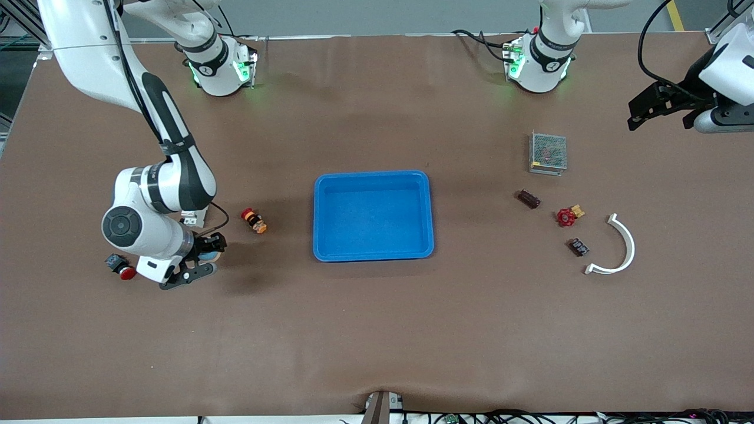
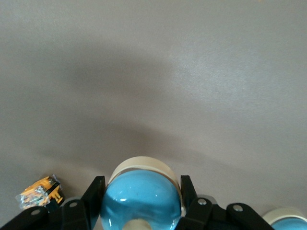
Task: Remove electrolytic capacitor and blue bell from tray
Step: 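Lower the bell beside the first bell with the right gripper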
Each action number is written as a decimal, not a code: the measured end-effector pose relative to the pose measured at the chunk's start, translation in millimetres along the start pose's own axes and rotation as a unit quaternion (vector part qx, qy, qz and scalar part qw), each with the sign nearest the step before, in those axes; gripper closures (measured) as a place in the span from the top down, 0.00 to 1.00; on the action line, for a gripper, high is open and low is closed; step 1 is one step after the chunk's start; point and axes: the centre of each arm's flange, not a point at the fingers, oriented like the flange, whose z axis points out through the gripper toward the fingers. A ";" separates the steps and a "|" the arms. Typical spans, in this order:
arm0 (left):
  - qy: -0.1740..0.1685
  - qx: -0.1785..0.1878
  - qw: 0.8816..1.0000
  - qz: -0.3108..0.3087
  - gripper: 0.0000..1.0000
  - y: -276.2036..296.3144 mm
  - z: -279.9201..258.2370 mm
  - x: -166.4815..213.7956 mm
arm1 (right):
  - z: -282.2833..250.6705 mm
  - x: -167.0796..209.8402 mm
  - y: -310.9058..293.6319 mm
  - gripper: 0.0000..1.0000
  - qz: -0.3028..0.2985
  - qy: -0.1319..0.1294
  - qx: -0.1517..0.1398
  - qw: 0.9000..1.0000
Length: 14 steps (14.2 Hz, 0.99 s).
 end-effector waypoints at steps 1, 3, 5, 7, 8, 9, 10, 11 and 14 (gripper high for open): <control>0.000 0.000 1.000 0.000 1.00 -0.1 0.1 -0.1 | 5.9 -0.9 -0.4 0.68 0.000 0.004 -0.001 1.000; -0.001 0.002 1.000 0.000 1.00 -0.6 0.3 -0.1 | 17.7 -2.1 -0.6 0.68 0.000 0.011 -0.003 1.000; -0.001 0.005 1.000 0.001 1.00 -0.1 0.5 -0.2 | 28.7 -2.8 -1.1 0.68 0.000 0.012 -0.004 1.000; -0.001 0.006 1.000 0.002 1.00 1.5 0.6 -0.4 | 37.6 -2.5 -1.4 0.68 -0.001 0.013 -0.004 1.000; -0.001 0.006 1.000 0.002 1.00 1.9 0.6 -0.5 | 42.1 -2.3 -1.5 0.68 -0.001 0.014 -0.004 1.000; -0.001 0.007 1.000 0.003 1.00 2.2 0.7 -0.5 | 46.2 -1.8 -1.8 0.68 -0.001 0.015 -0.004 1.000; -0.001 0.007 1.000 0.003 1.00 2.2 0.9 -0.5 | 50.0 -1.6 -2.0 0.68 -0.001 0.015 -0.004 1.000; -0.001 0.007 1.000 0.003 1.00 2.3 1.1 -0.5 | 53.6 -1.5 -2.2 0.68 -0.002 0.015 -0.004 1.000; -0.002 0.007 1.000 0.003 1.00 2.2 1.3 -0.5 | 58.0 -1.5 -3.3 0.68 -0.002 0.013 -0.004 1.000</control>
